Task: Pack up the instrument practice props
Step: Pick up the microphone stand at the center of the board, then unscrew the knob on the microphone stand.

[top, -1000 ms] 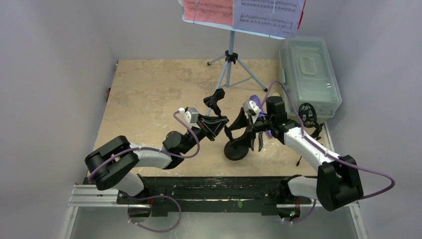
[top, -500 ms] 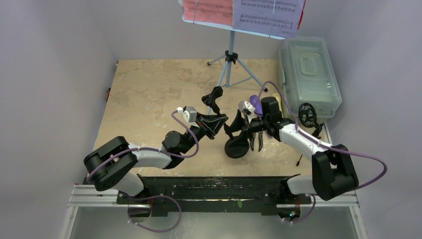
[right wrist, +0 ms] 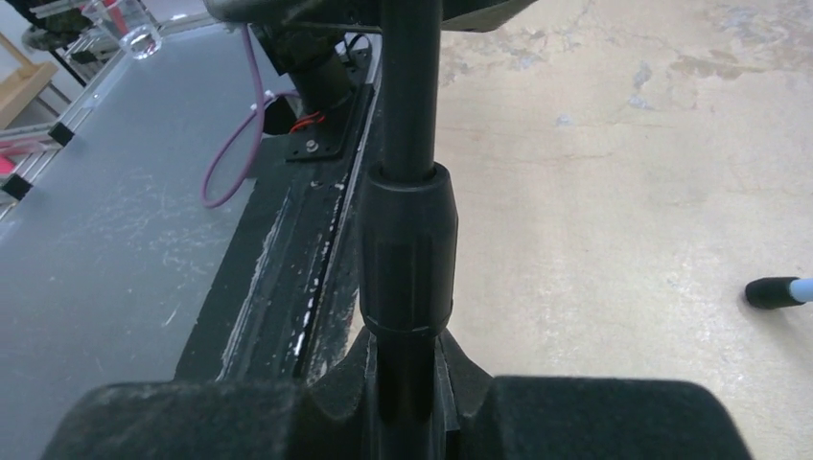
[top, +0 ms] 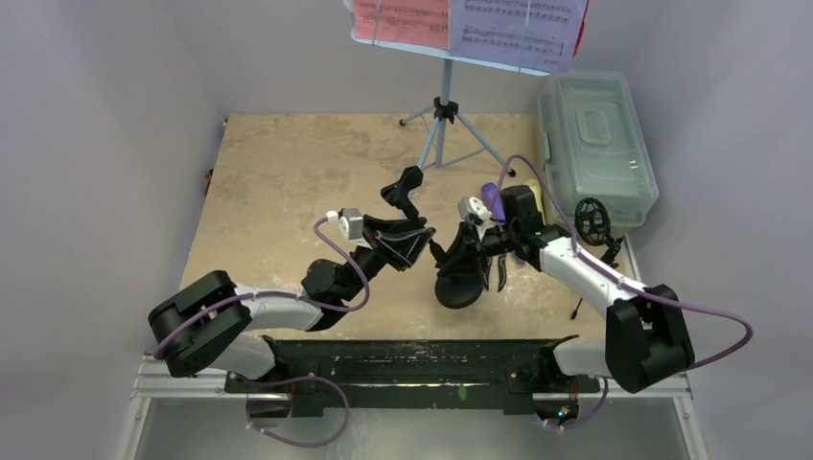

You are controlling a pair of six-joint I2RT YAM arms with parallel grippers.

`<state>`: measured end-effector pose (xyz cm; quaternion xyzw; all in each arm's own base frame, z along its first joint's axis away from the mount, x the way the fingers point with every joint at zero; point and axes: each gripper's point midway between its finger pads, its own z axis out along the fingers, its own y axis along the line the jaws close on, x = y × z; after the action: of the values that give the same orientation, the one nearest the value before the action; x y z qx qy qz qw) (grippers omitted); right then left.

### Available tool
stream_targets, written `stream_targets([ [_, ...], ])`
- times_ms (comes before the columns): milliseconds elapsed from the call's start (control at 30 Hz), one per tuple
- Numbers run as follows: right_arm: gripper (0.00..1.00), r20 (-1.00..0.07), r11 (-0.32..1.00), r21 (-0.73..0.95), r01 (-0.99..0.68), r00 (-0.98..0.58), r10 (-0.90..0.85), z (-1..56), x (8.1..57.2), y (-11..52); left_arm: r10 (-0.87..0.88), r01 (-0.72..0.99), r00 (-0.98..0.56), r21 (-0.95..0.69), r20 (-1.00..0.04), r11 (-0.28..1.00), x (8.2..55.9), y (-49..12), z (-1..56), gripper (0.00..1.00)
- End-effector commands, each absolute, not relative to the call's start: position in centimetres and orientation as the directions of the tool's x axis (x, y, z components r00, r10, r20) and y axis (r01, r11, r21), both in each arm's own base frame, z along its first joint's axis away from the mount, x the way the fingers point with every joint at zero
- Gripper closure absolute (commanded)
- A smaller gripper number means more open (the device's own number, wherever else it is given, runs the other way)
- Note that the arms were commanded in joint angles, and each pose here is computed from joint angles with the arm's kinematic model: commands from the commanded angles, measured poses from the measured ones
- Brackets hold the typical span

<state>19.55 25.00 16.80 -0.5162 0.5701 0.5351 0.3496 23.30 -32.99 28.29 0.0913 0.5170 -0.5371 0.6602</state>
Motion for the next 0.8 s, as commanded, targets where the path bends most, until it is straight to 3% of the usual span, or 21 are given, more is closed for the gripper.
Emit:
stream_targets([
  [0,1.0,-0.98,-0.159,0.136,-0.978,-0.109,-0.167,20.4,19.2,25.2,-0.832,0.832,-0.013,-0.467,-0.554,0.299,21.5,-27.6,34.7,0.43],
  [67,1.0,-0.98,-0.153,0.108,-0.982,-0.08,-0.181,20.4,19.2,24.9,-0.825,0.806,-0.051,-0.511,-0.563,0.299,21.4,-27.1,33.2,0.19],
  [133,1.0,-0.98,-0.15,0.079,-0.986,-0.049,-0.19,20.4,19.2,24.6,-0.797,0.786,-0.087,-0.533,-0.598,0.313,21.2,-27.0,31.3,0.11],
  [333,1.0,-0.977,-0.15,0.029,-0.988,0.004,-0.214,20.1,19.1,24.1,-0.64,0.862,-0.159,-0.422,-0.752,0.282,18.0,-29.0,27.3,0.09],
  [433,1.0,-0.98,-0.185,0.018,-0.983,0.02,-0.2,19.8,18.4,24.1,-0.594,0.924,-0.107,-0.301,-0.797,0.238,16.3,-29.9,27.0,0.1],
  [600,1.0,-0.985,-0.216,0.009,-0.976,0.028,-0.167,19.6,17.6,24.0,-0.563,0.953,0.021,-0.154,-0.826,0.261,16.4,-31.1,27.1,0.1],
  [767,1.0,-0.987,-0.217,0.01,-0.976,0.026,-0.16,19.3,17.6,23.9,-0.549,0.955,0.03,-0.138,-0.835,0.261,17.3,-32.5,26.9,0.11],
])
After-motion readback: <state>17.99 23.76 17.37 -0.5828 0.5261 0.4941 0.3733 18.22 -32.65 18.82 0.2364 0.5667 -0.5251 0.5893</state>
